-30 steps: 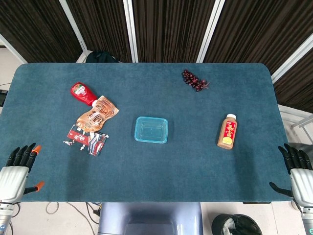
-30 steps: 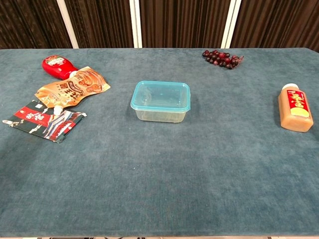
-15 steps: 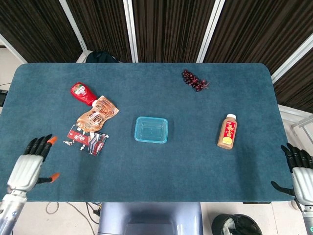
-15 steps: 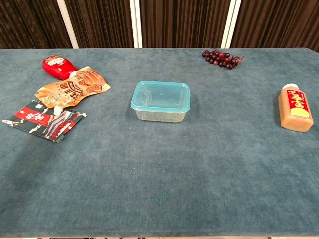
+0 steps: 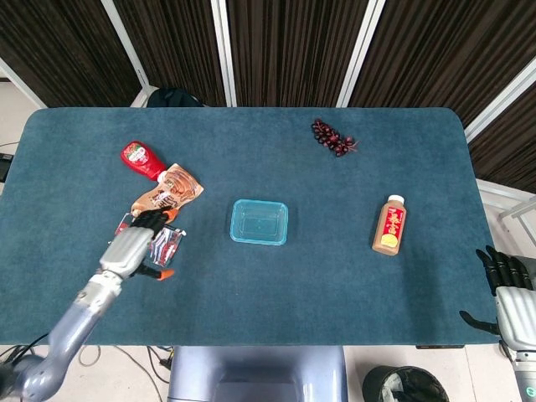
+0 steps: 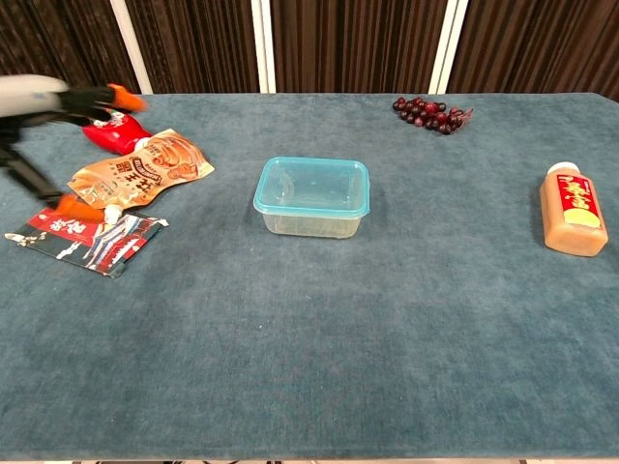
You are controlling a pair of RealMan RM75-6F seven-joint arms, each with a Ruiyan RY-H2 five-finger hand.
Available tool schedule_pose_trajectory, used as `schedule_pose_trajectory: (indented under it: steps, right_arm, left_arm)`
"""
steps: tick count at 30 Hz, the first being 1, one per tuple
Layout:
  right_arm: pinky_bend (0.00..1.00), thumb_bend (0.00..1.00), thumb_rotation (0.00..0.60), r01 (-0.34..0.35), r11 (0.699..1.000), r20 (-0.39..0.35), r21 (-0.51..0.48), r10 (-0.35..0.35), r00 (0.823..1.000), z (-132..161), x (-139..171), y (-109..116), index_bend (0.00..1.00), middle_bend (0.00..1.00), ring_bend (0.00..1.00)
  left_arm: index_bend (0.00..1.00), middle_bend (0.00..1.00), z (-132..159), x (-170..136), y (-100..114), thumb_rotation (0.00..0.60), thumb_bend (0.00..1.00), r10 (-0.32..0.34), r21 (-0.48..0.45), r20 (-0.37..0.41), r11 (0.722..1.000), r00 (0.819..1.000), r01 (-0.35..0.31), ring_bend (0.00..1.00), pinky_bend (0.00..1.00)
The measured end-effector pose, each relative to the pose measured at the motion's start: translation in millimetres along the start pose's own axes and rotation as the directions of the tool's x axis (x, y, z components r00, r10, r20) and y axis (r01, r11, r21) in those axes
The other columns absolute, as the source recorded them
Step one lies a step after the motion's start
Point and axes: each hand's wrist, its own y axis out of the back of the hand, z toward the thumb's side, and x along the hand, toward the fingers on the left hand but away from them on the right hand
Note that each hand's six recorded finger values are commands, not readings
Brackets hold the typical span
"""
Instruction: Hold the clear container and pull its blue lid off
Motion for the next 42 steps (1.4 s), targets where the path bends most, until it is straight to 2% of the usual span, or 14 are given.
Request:
schedule_pose_trajectory:
  steps: [6, 17, 25, 33, 42]
  right_arm:
    - [0.0, 0.19, 0.6, -0.005, 1.0, 0.016, -0.01, 0.005, 1.0, -2, -1, -1, 0.0, 0.0, 0.0]
    - [0.0, 0.19, 0.6, -0.018, 0.999, 0.041, -0.026, 0.019, 0.999, -4, -3, -2, 0.0, 0.0, 0.0]
    - [0.0, 0.19, 0.6, -0.026, 0.999, 0.055, -0.033, 0.028, 0.998, -7, -5, -3, 0.0, 0.0, 0.0]
    - [0.0, 0.19, 0.6, -0.033, 0.999, 0.059, -0.036, 0.035, 0.998, -7, -5, -3, 0.0, 0.0, 0.0]
    - [0.0, 0.19, 0.6, -0.036, 0.999, 0.062, -0.038, 0.038, 0.997, -8, -6, -4, 0.0, 0.0, 0.0]
  left_arm:
    - [0.0, 0.0, 20, 45, -16, 0.6, 0.0, -0.055, 0.0, 0.03, 0.999, 0.998, 0.055, 0.0, 0.0]
    - [0.0, 0.0, 47, 99, -26, 0.6, 0.0, -0.085, 0.019, 0.036, 0.996, 0.996, 0.085, 0.0, 0.0]
    - [0.0, 0.0, 61, 127, -29, 0.6, 0.0, -0.101, 0.07, 0.031, 0.993, 0.994, 0.099, 0.0, 0.0]
    - [0.0, 0.0, 86, 153, -37, 0.6, 0.0, -0.157, 0.101, 0.048, 0.983, 0.987, 0.151, 0.0, 0.0]
    - [0.0, 0.0, 99, 174, -50, 0.6, 0.0, -0.204, 0.136, 0.035, 0.971, 0.978, 0.198, 0.0, 0.0]
